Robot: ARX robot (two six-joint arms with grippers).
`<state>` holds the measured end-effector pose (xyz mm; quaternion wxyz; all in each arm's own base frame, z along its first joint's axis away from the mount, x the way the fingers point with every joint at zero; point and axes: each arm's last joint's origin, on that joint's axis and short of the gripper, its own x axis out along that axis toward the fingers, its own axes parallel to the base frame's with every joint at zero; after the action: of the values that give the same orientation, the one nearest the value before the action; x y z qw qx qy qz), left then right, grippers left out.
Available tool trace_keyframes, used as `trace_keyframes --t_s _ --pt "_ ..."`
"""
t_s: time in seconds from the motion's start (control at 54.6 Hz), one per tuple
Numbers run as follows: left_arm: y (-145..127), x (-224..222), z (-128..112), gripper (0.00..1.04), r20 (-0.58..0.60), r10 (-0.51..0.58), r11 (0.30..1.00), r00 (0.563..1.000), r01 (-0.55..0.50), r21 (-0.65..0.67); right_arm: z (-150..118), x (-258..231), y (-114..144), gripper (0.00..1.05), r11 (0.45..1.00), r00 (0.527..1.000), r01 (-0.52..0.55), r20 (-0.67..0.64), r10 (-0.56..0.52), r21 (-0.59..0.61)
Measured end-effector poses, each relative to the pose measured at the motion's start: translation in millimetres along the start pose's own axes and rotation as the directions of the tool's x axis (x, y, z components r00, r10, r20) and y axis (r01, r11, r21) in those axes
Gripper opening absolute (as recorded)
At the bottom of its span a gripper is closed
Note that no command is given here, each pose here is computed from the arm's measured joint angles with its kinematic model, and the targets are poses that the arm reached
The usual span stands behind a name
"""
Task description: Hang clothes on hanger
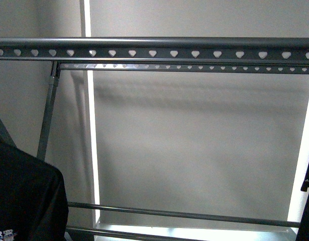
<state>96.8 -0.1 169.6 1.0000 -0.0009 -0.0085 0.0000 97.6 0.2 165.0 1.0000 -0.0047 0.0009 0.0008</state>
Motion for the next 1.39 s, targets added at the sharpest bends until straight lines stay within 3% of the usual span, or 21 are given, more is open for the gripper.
trace_keyframes --t_s 0.256,0.311,0.348,0.384,0.421,0.458,0.476,0.549,0.641,0.732,0.897,1.318,1.354,1.391 --pt "0.0 0.0 0.0 0.98 0.000 0.000 1.000 1.000 0.000 0.000 0.0 0.0 0.0 0.97 1.000 1.000 0.000 0.000 0.000 0.000" --pt "-0.2 1.4 -0.7 0.98 -0.118 -0.118 0.992 0.986 0.113 -0.049 0.0 0.0 0.0 0.97 1.000 1.000 0.001 0.000 -0.001 0.000" --pt "-0.1 6.4 1.9 0.98 -0.284 -0.234 0.962 0.930 0.181 -0.202 0.0 0.0 0.0 0.97 1.000 1.000 0.000 0.000 0.000 0.000" --pt "0.9 14.7 8.1 0.98 -0.391 -0.245 0.932 0.887 0.105 -0.347 0.0 0.0 0.0 0.97 1.000 1.000 -0.002 0.000 0.002 0.000" --pt "3.4 27.8 18.0 0.98 -0.448 -0.199 0.903 0.871 -0.014 -0.429 0.0 0.0 0.1 0.97 1.000 1.000 -0.002 0.000 0.002 0.000" --pt "5.4 39.7 27.2 0.98 -0.472 -0.160 0.878 0.867 -0.093 -0.469 0.0 0.0 0.0 0.97 1.000 1.000 -0.002 0.000 0.002 0.000" --pt "7.9 52.9 36.4 0.98 -0.485 -0.115 0.835 0.867 -0.180 -0.520 0.0 0.0 0.0 0.97 1.000 1.000 -0.001 0.000 0.001 0.000" --pt "15.0 93.4 57.7 0.98 -0.491 0.036 0.714 0.870 -0.366 -0.597 0.0 0.0 0.0 0.97 1.000 1.000 -0.001 0.000 0.001 0.000" --pt "18.6 135.0 73.4 0.98 -0.455 0.129 0.645 0.881 -0.423 -0.636 0.0 0.0 0.0 0.97 1.000 1.000 -0.001 0.000 0.001 0.000" --pt "14.8 176.1 88.3 0.98 -0.390 0.122 0.652 0.913 -0.370 -0.662 0.0 0.0 0.1 0.97 1.000 1.000 -0.002 0.000 0.002 0.000" --pt "0.2 226.4 98.3 0.98 -0.357 0.099 0.677 0.929 -0.326 -0.660 0.0 0.0 0.0 0.97 1.000 1.000 -0.002 0.000 0.002 0.000" --pt "-4.7 292.6 112.1 0.98 -0.375 0.232 0.695 0.898 -0.422 -0.581 0.0 0.0 0.0 0.97 1.000 1.000 -0.002 0.000 0.002 0.000" --pt "-4.7 295.8 110.6 0.96 -0.387 0.233 0.697 0.892 -0.431 -0.573 0.0 0.0 0.0 0.97 1.000 1.000 -0.002 0.000 0.002 0.000" --pt "-4.5 300.1 107.6 0.87 -0.412 0.240 0.697 0.879 -0.452 -0.557 0.0 0.0 0.0 0.97 1.000 1.000 -0.001 0.000 0.001 0.000"
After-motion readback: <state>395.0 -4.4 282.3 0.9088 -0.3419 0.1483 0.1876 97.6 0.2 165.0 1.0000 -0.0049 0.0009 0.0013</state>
